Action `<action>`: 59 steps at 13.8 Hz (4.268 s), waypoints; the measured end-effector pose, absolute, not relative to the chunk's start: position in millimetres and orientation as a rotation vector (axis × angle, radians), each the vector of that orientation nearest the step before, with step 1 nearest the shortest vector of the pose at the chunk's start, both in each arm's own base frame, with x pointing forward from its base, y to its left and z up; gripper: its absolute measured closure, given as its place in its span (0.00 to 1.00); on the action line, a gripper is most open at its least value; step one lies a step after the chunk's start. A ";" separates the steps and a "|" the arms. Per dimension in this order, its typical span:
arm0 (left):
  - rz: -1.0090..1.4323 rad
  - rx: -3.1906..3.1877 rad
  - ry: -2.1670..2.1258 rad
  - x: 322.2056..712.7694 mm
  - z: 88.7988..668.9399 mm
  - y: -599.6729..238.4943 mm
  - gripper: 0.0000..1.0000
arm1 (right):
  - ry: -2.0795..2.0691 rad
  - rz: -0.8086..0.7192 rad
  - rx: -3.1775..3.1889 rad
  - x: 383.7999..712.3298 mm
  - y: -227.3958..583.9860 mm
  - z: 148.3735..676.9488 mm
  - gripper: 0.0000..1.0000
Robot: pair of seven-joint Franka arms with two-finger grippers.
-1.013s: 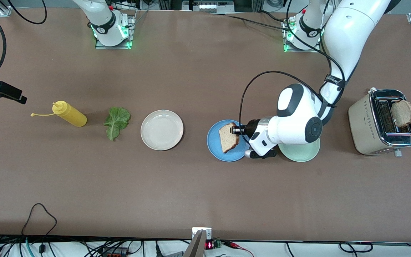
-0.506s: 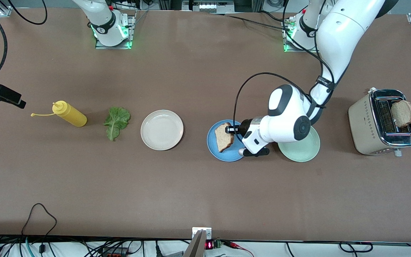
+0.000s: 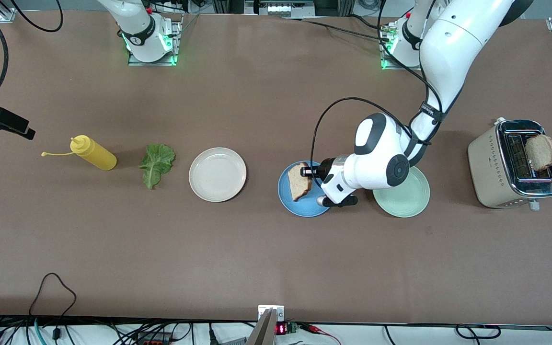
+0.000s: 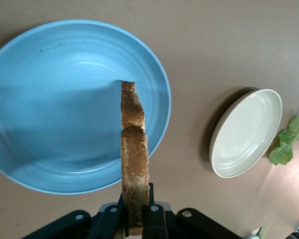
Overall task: Make sandwich in blue plate with both arms
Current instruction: 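Carry the bread slice to the blue plate and lower it, then release the bread with the left gripper while the right gripper grasps lettuce, then carry the lettuce leaf onto the bread and open the right gripper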
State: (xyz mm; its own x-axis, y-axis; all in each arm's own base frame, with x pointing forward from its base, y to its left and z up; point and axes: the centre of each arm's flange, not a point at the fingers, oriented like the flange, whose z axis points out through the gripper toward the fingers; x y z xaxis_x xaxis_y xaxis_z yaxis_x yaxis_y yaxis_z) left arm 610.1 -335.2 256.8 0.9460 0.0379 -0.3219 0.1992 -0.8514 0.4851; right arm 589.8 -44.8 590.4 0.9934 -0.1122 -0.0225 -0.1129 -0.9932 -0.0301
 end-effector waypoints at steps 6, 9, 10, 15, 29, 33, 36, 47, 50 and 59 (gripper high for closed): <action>-0.365 2.599 0.229 607.2 212.5 -317.8 0.33 | 0.142 0.221 -3.096 604.9 -35.1 527.2 0.00; -0.321 2.595 0.273 620.2 216.5 -296.2 0.02 | 0.088 0.304 -3.094 604.9 -9.0 485.7 0.00; -0.294 2.592 0.286 627.3 225.3 -285.7 0.00 | 0.075 0.283 -3.097 605.4 -2.1 467.6 0.00; -0.144 2.625 0.256 644.9 306.5 -256.0 0.00 | 0.120 0.154 -3.106 597.7 14.2 387.1 0.00; 0.118 3.031 0.221 670.3 410.6 -44.8 0.00 | 0.295 0.119 -3.078 580.1 93.3 188.0 0.00; 0.193 3.085 0.188 655.2 468.3 26.5 0.00 | 0.288 0.112 -3.089 581.7 89.9 188.2 0.17; 0.153 3.102 0.161 632.1 510.8 25.8 0.00 | 0.294 0.116 -3.091 581.6 87.3 186.4 0.54; 0.058 3.116 0.166 552.0 574.8 23.5 0.00 | 0.372 0.176 -3.105 586.3 85.7 267.2 0.96; 0.028 3.117 0.163 548.1 573.6 22.4 0.00 | 0.613 0.137 -3.061 575.3 128.4 323.4 0.96; 0.001 3.118 0.162 541.7 584.3 22.0 0.00 | 1.340 0.181 -2.653 572.1 363.7 318.3 0.96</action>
